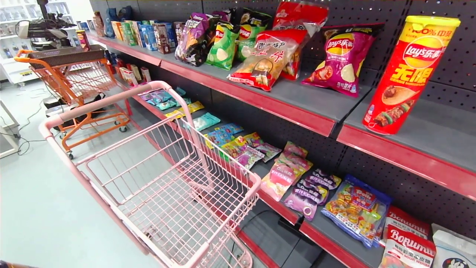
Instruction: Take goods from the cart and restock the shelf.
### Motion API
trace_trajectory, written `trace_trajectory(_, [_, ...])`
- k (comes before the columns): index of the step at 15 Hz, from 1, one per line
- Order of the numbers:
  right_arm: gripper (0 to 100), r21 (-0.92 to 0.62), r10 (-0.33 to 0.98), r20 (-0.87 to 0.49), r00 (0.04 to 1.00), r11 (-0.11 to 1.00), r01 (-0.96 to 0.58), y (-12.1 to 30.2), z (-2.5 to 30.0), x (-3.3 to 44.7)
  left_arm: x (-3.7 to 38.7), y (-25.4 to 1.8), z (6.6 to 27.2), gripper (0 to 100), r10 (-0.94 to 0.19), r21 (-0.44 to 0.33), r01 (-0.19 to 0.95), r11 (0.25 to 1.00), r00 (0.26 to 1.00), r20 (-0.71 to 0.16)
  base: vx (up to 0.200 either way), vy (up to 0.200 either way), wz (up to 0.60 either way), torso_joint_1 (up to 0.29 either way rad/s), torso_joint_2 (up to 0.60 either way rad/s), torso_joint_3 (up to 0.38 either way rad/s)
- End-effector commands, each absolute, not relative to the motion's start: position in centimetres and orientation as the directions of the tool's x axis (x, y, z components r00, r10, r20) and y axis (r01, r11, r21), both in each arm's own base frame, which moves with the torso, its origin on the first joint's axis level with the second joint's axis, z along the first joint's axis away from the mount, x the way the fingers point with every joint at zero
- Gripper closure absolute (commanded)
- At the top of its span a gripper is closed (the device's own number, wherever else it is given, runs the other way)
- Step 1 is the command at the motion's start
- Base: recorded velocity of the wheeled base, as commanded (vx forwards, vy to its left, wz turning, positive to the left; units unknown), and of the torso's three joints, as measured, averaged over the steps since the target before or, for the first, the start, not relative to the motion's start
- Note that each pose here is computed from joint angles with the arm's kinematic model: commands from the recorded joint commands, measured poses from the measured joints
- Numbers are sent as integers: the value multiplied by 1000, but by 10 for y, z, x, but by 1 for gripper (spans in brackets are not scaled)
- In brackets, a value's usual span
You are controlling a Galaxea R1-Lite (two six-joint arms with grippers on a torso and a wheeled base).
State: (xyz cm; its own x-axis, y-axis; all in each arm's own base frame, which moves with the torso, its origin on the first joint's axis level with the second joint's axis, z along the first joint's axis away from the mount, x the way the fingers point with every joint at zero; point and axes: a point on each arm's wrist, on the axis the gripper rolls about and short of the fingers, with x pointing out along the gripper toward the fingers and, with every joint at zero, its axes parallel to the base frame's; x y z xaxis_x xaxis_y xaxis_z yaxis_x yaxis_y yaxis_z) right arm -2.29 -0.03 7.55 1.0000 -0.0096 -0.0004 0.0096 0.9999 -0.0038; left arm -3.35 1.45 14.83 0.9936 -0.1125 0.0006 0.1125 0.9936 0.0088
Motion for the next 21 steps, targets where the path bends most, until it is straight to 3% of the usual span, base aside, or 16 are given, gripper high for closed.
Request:
trace_trajectory(1, [0,-5,-9,-2,1000,1000,9,0,75,-23,-34,15,149,100,-112,8,112,994,994,6,0,0,0,173,-505,-349])
trace_trajectory(6, [0,-5,-9,-2,1000,1000,9,0,75,-23,-33,15,150,100,-101,10,101,995,995,2,0,0,0,187,-547,-361])
trace_trajectory(9, [0,-5,-9,-2,1000,1000,9,0,75,-23,-33,16,151,100,14,67,-14,998,1000,1,0,0,0,228,-592,-364])
trace_trajectory(16, [0,-3,-8,0,1000,1000,8,0,75,-23,-35,16,159,100,-17,75,15,997,1000,18,0,0,0,193,-466,-275])
trace_trajectory(21, [0,-3,-8,0,1000,1000,8,0,75,-23,-31,15,164,100,-11,104,11,995,1000,1,0,0,-600,57,-136,-78])
